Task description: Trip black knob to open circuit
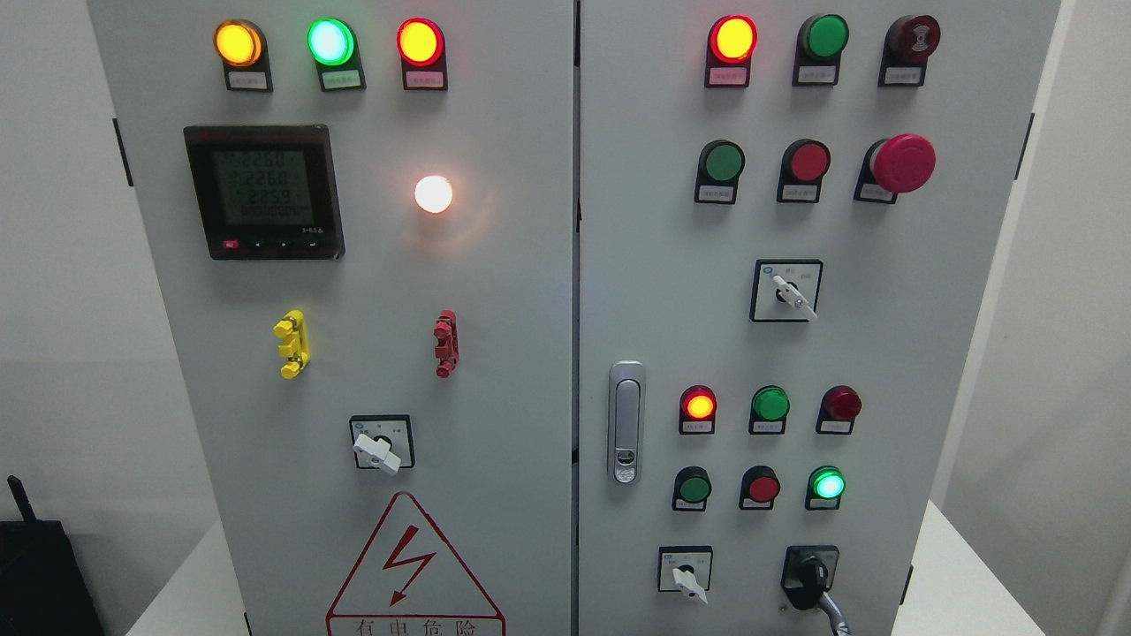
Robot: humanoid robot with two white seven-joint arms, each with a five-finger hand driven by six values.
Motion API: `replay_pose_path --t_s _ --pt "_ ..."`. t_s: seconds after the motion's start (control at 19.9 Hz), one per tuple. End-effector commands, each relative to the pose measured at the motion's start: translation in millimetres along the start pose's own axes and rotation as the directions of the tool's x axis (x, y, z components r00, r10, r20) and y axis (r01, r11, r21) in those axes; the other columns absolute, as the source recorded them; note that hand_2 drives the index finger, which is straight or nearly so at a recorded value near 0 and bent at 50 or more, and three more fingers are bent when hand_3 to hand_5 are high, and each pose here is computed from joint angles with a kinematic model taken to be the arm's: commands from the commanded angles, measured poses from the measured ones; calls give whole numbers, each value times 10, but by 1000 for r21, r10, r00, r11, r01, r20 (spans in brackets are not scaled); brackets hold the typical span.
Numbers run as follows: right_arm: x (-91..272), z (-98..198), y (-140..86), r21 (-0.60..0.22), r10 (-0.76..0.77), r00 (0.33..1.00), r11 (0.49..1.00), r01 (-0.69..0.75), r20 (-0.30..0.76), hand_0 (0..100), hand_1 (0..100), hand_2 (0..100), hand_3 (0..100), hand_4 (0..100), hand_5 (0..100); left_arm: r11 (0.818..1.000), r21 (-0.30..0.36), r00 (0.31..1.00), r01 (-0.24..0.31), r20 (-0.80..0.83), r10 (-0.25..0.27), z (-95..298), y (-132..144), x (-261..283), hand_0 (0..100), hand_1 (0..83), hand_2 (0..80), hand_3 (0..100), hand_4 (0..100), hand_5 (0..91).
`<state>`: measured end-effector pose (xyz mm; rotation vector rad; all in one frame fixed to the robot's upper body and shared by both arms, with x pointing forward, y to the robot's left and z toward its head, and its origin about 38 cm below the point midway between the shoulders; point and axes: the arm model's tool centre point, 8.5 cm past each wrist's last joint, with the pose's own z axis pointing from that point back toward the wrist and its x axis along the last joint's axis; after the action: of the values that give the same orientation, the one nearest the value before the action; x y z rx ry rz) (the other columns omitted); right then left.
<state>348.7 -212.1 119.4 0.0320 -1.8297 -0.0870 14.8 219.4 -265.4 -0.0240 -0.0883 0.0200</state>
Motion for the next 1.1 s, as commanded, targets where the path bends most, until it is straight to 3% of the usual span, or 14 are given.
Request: replay_pose_path --t_s 0.0,1.05 --pt "147 -34 14 17 -9 998 1000 8 57 847 845 0 1000 1000 934 1000 0 1000 -3 -2 3 0 -5 -2 120 389 0 0 0 0" --pt "123 82 -91 -14 -4 999 1000 5 50 867 868 0 1000 995 922 1000 0 1000 -3 -2 3 0 -5 -2 120 389 0 0 0 0"
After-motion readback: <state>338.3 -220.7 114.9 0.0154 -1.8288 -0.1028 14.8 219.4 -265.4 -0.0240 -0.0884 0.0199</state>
